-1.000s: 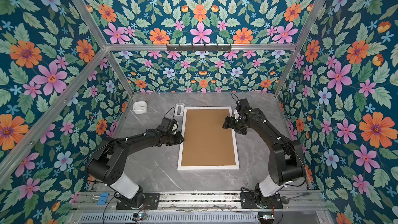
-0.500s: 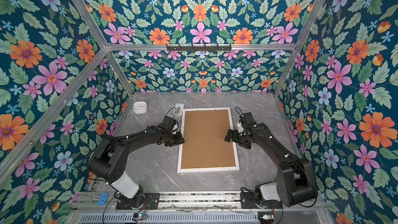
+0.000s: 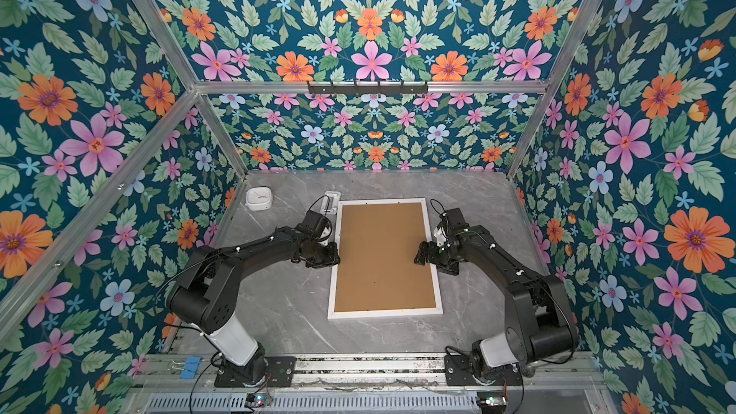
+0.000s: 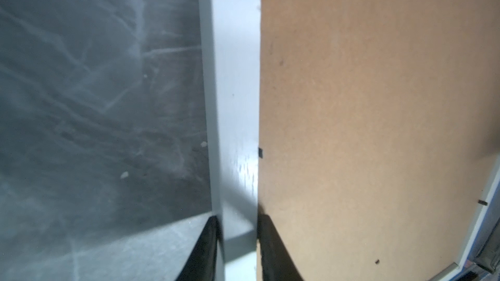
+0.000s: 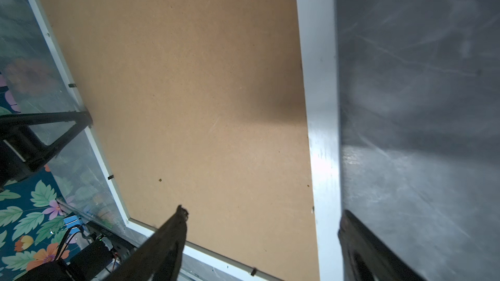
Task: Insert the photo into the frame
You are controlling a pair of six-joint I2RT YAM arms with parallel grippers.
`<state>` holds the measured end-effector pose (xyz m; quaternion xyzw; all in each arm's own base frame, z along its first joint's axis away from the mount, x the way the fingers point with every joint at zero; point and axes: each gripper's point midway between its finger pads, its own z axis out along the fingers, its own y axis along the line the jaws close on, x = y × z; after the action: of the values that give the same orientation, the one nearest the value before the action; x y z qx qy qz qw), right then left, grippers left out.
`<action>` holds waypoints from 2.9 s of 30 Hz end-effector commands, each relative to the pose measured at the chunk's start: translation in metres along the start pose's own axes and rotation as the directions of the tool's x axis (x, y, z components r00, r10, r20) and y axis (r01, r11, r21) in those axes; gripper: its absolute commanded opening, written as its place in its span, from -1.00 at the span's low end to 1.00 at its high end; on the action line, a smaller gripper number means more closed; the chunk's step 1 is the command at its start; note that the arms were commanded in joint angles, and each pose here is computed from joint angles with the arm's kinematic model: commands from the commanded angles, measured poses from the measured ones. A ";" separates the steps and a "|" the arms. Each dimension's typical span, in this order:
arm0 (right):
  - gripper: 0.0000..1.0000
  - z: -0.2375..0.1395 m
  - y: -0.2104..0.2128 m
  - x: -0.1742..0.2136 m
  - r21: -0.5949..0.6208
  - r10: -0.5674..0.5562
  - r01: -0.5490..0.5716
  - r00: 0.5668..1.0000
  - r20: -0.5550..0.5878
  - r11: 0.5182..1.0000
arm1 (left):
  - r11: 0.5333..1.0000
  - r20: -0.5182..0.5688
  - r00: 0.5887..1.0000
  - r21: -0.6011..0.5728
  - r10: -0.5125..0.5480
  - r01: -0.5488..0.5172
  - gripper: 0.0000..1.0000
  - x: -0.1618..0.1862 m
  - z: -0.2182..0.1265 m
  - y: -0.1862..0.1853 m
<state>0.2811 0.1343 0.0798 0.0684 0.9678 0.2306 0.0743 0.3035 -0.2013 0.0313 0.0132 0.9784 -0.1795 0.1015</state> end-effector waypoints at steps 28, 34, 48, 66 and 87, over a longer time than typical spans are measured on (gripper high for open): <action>0.73 0.023 0.001 0.033 -0.083 -0.007 -0.005 0.989 -0.148 0.997 | 0.993 -0.104 0.995 -0.120 0.007 -0.019 -0.54 0.023 0.011 0.027; 0.72 0.028 0.001 0.035 -0.074 -0.017 0.004 0.986 -0.164 0.997 | 0.993 -0.100 0.995 -0.118 0.007 -0.018 -0.54 0.022 0.010 0.026; 0.71 0.011 0.014 0.023 -0.073 -0.035 0.026 0.993 -0.113 0.997 | 0.991 -0.101 0.995 -0.129 0.016 -0.029 -0.55 0.022 0.008 0.028; 0.71 -0.005 0.030 -0.032 -0.064 -0.040 0.039 0.999 -0.018 0.997 | 0.988 -0.111 0.993 -0.145 0.046 -0.062 -0.56 0.022 0.006 0.030; 0.70 0.016 0.017 -0.077 -0.040 -0.030 0.028 0.998 -0.055 0.999 | 0.989 -0.106 0.993 -0.139 0.044 -0.059 -0.55 0.022 0.005 0.029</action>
<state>0.3630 0.1437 0.0841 0.0561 0.9635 0.2547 0.0609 0.3035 -0.2000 0.0292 0.0366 0.9809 -0.1669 0.0924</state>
